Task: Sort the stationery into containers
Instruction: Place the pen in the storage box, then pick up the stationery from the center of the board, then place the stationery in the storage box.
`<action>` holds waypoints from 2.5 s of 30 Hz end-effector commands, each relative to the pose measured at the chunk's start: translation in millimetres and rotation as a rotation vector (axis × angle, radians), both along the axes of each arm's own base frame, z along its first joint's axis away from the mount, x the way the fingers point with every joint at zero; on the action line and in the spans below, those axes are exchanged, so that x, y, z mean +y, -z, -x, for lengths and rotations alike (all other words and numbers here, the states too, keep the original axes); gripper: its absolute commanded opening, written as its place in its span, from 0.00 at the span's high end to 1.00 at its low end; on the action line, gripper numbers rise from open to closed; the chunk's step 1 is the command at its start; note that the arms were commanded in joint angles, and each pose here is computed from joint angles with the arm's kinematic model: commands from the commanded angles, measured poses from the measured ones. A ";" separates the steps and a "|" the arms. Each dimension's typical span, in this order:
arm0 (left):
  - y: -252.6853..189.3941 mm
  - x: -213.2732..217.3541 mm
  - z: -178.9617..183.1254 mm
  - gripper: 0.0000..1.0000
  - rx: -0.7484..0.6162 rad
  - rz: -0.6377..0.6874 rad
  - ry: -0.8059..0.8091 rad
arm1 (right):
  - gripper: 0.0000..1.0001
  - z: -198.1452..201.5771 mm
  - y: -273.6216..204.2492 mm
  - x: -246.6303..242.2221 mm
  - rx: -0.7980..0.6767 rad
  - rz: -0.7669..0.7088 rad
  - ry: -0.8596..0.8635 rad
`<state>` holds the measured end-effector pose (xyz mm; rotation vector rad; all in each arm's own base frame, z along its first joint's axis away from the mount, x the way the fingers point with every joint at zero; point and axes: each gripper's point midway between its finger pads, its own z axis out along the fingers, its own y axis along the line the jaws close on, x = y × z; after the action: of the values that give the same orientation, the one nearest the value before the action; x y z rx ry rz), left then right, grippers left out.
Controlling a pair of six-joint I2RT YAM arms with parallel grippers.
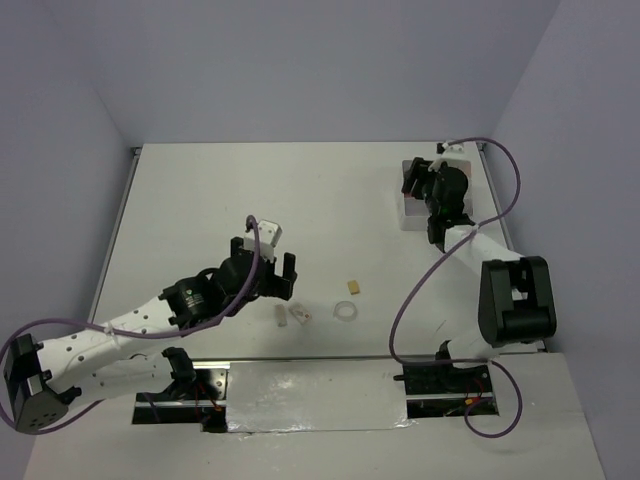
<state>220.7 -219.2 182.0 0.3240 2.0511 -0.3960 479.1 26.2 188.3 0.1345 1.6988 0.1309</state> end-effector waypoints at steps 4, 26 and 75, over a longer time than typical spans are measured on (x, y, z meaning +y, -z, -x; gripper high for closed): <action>-27.5 65.0 -18.5 0.01 0.057 -0.047 -0.401 | 0.26 76.1 1.6 95.2 0.321 -0.008 -0.161; -10.6 129.2 -25.4 0.01 0.145 -0.160 -0.384 | 0.32 220.9 132.3 184.6 0.815 0.203 -0.367; -20.4 119.0 -21.3 0.01 0.111 -0.125 -0.309 | 0.97 32.9 22.9 -17.3 0.583 0.023 0.191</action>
<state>238.4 -95.4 200.0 0.0370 2.2179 -0.0809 441.5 13.0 170.4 0.3203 2.2645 -0.0732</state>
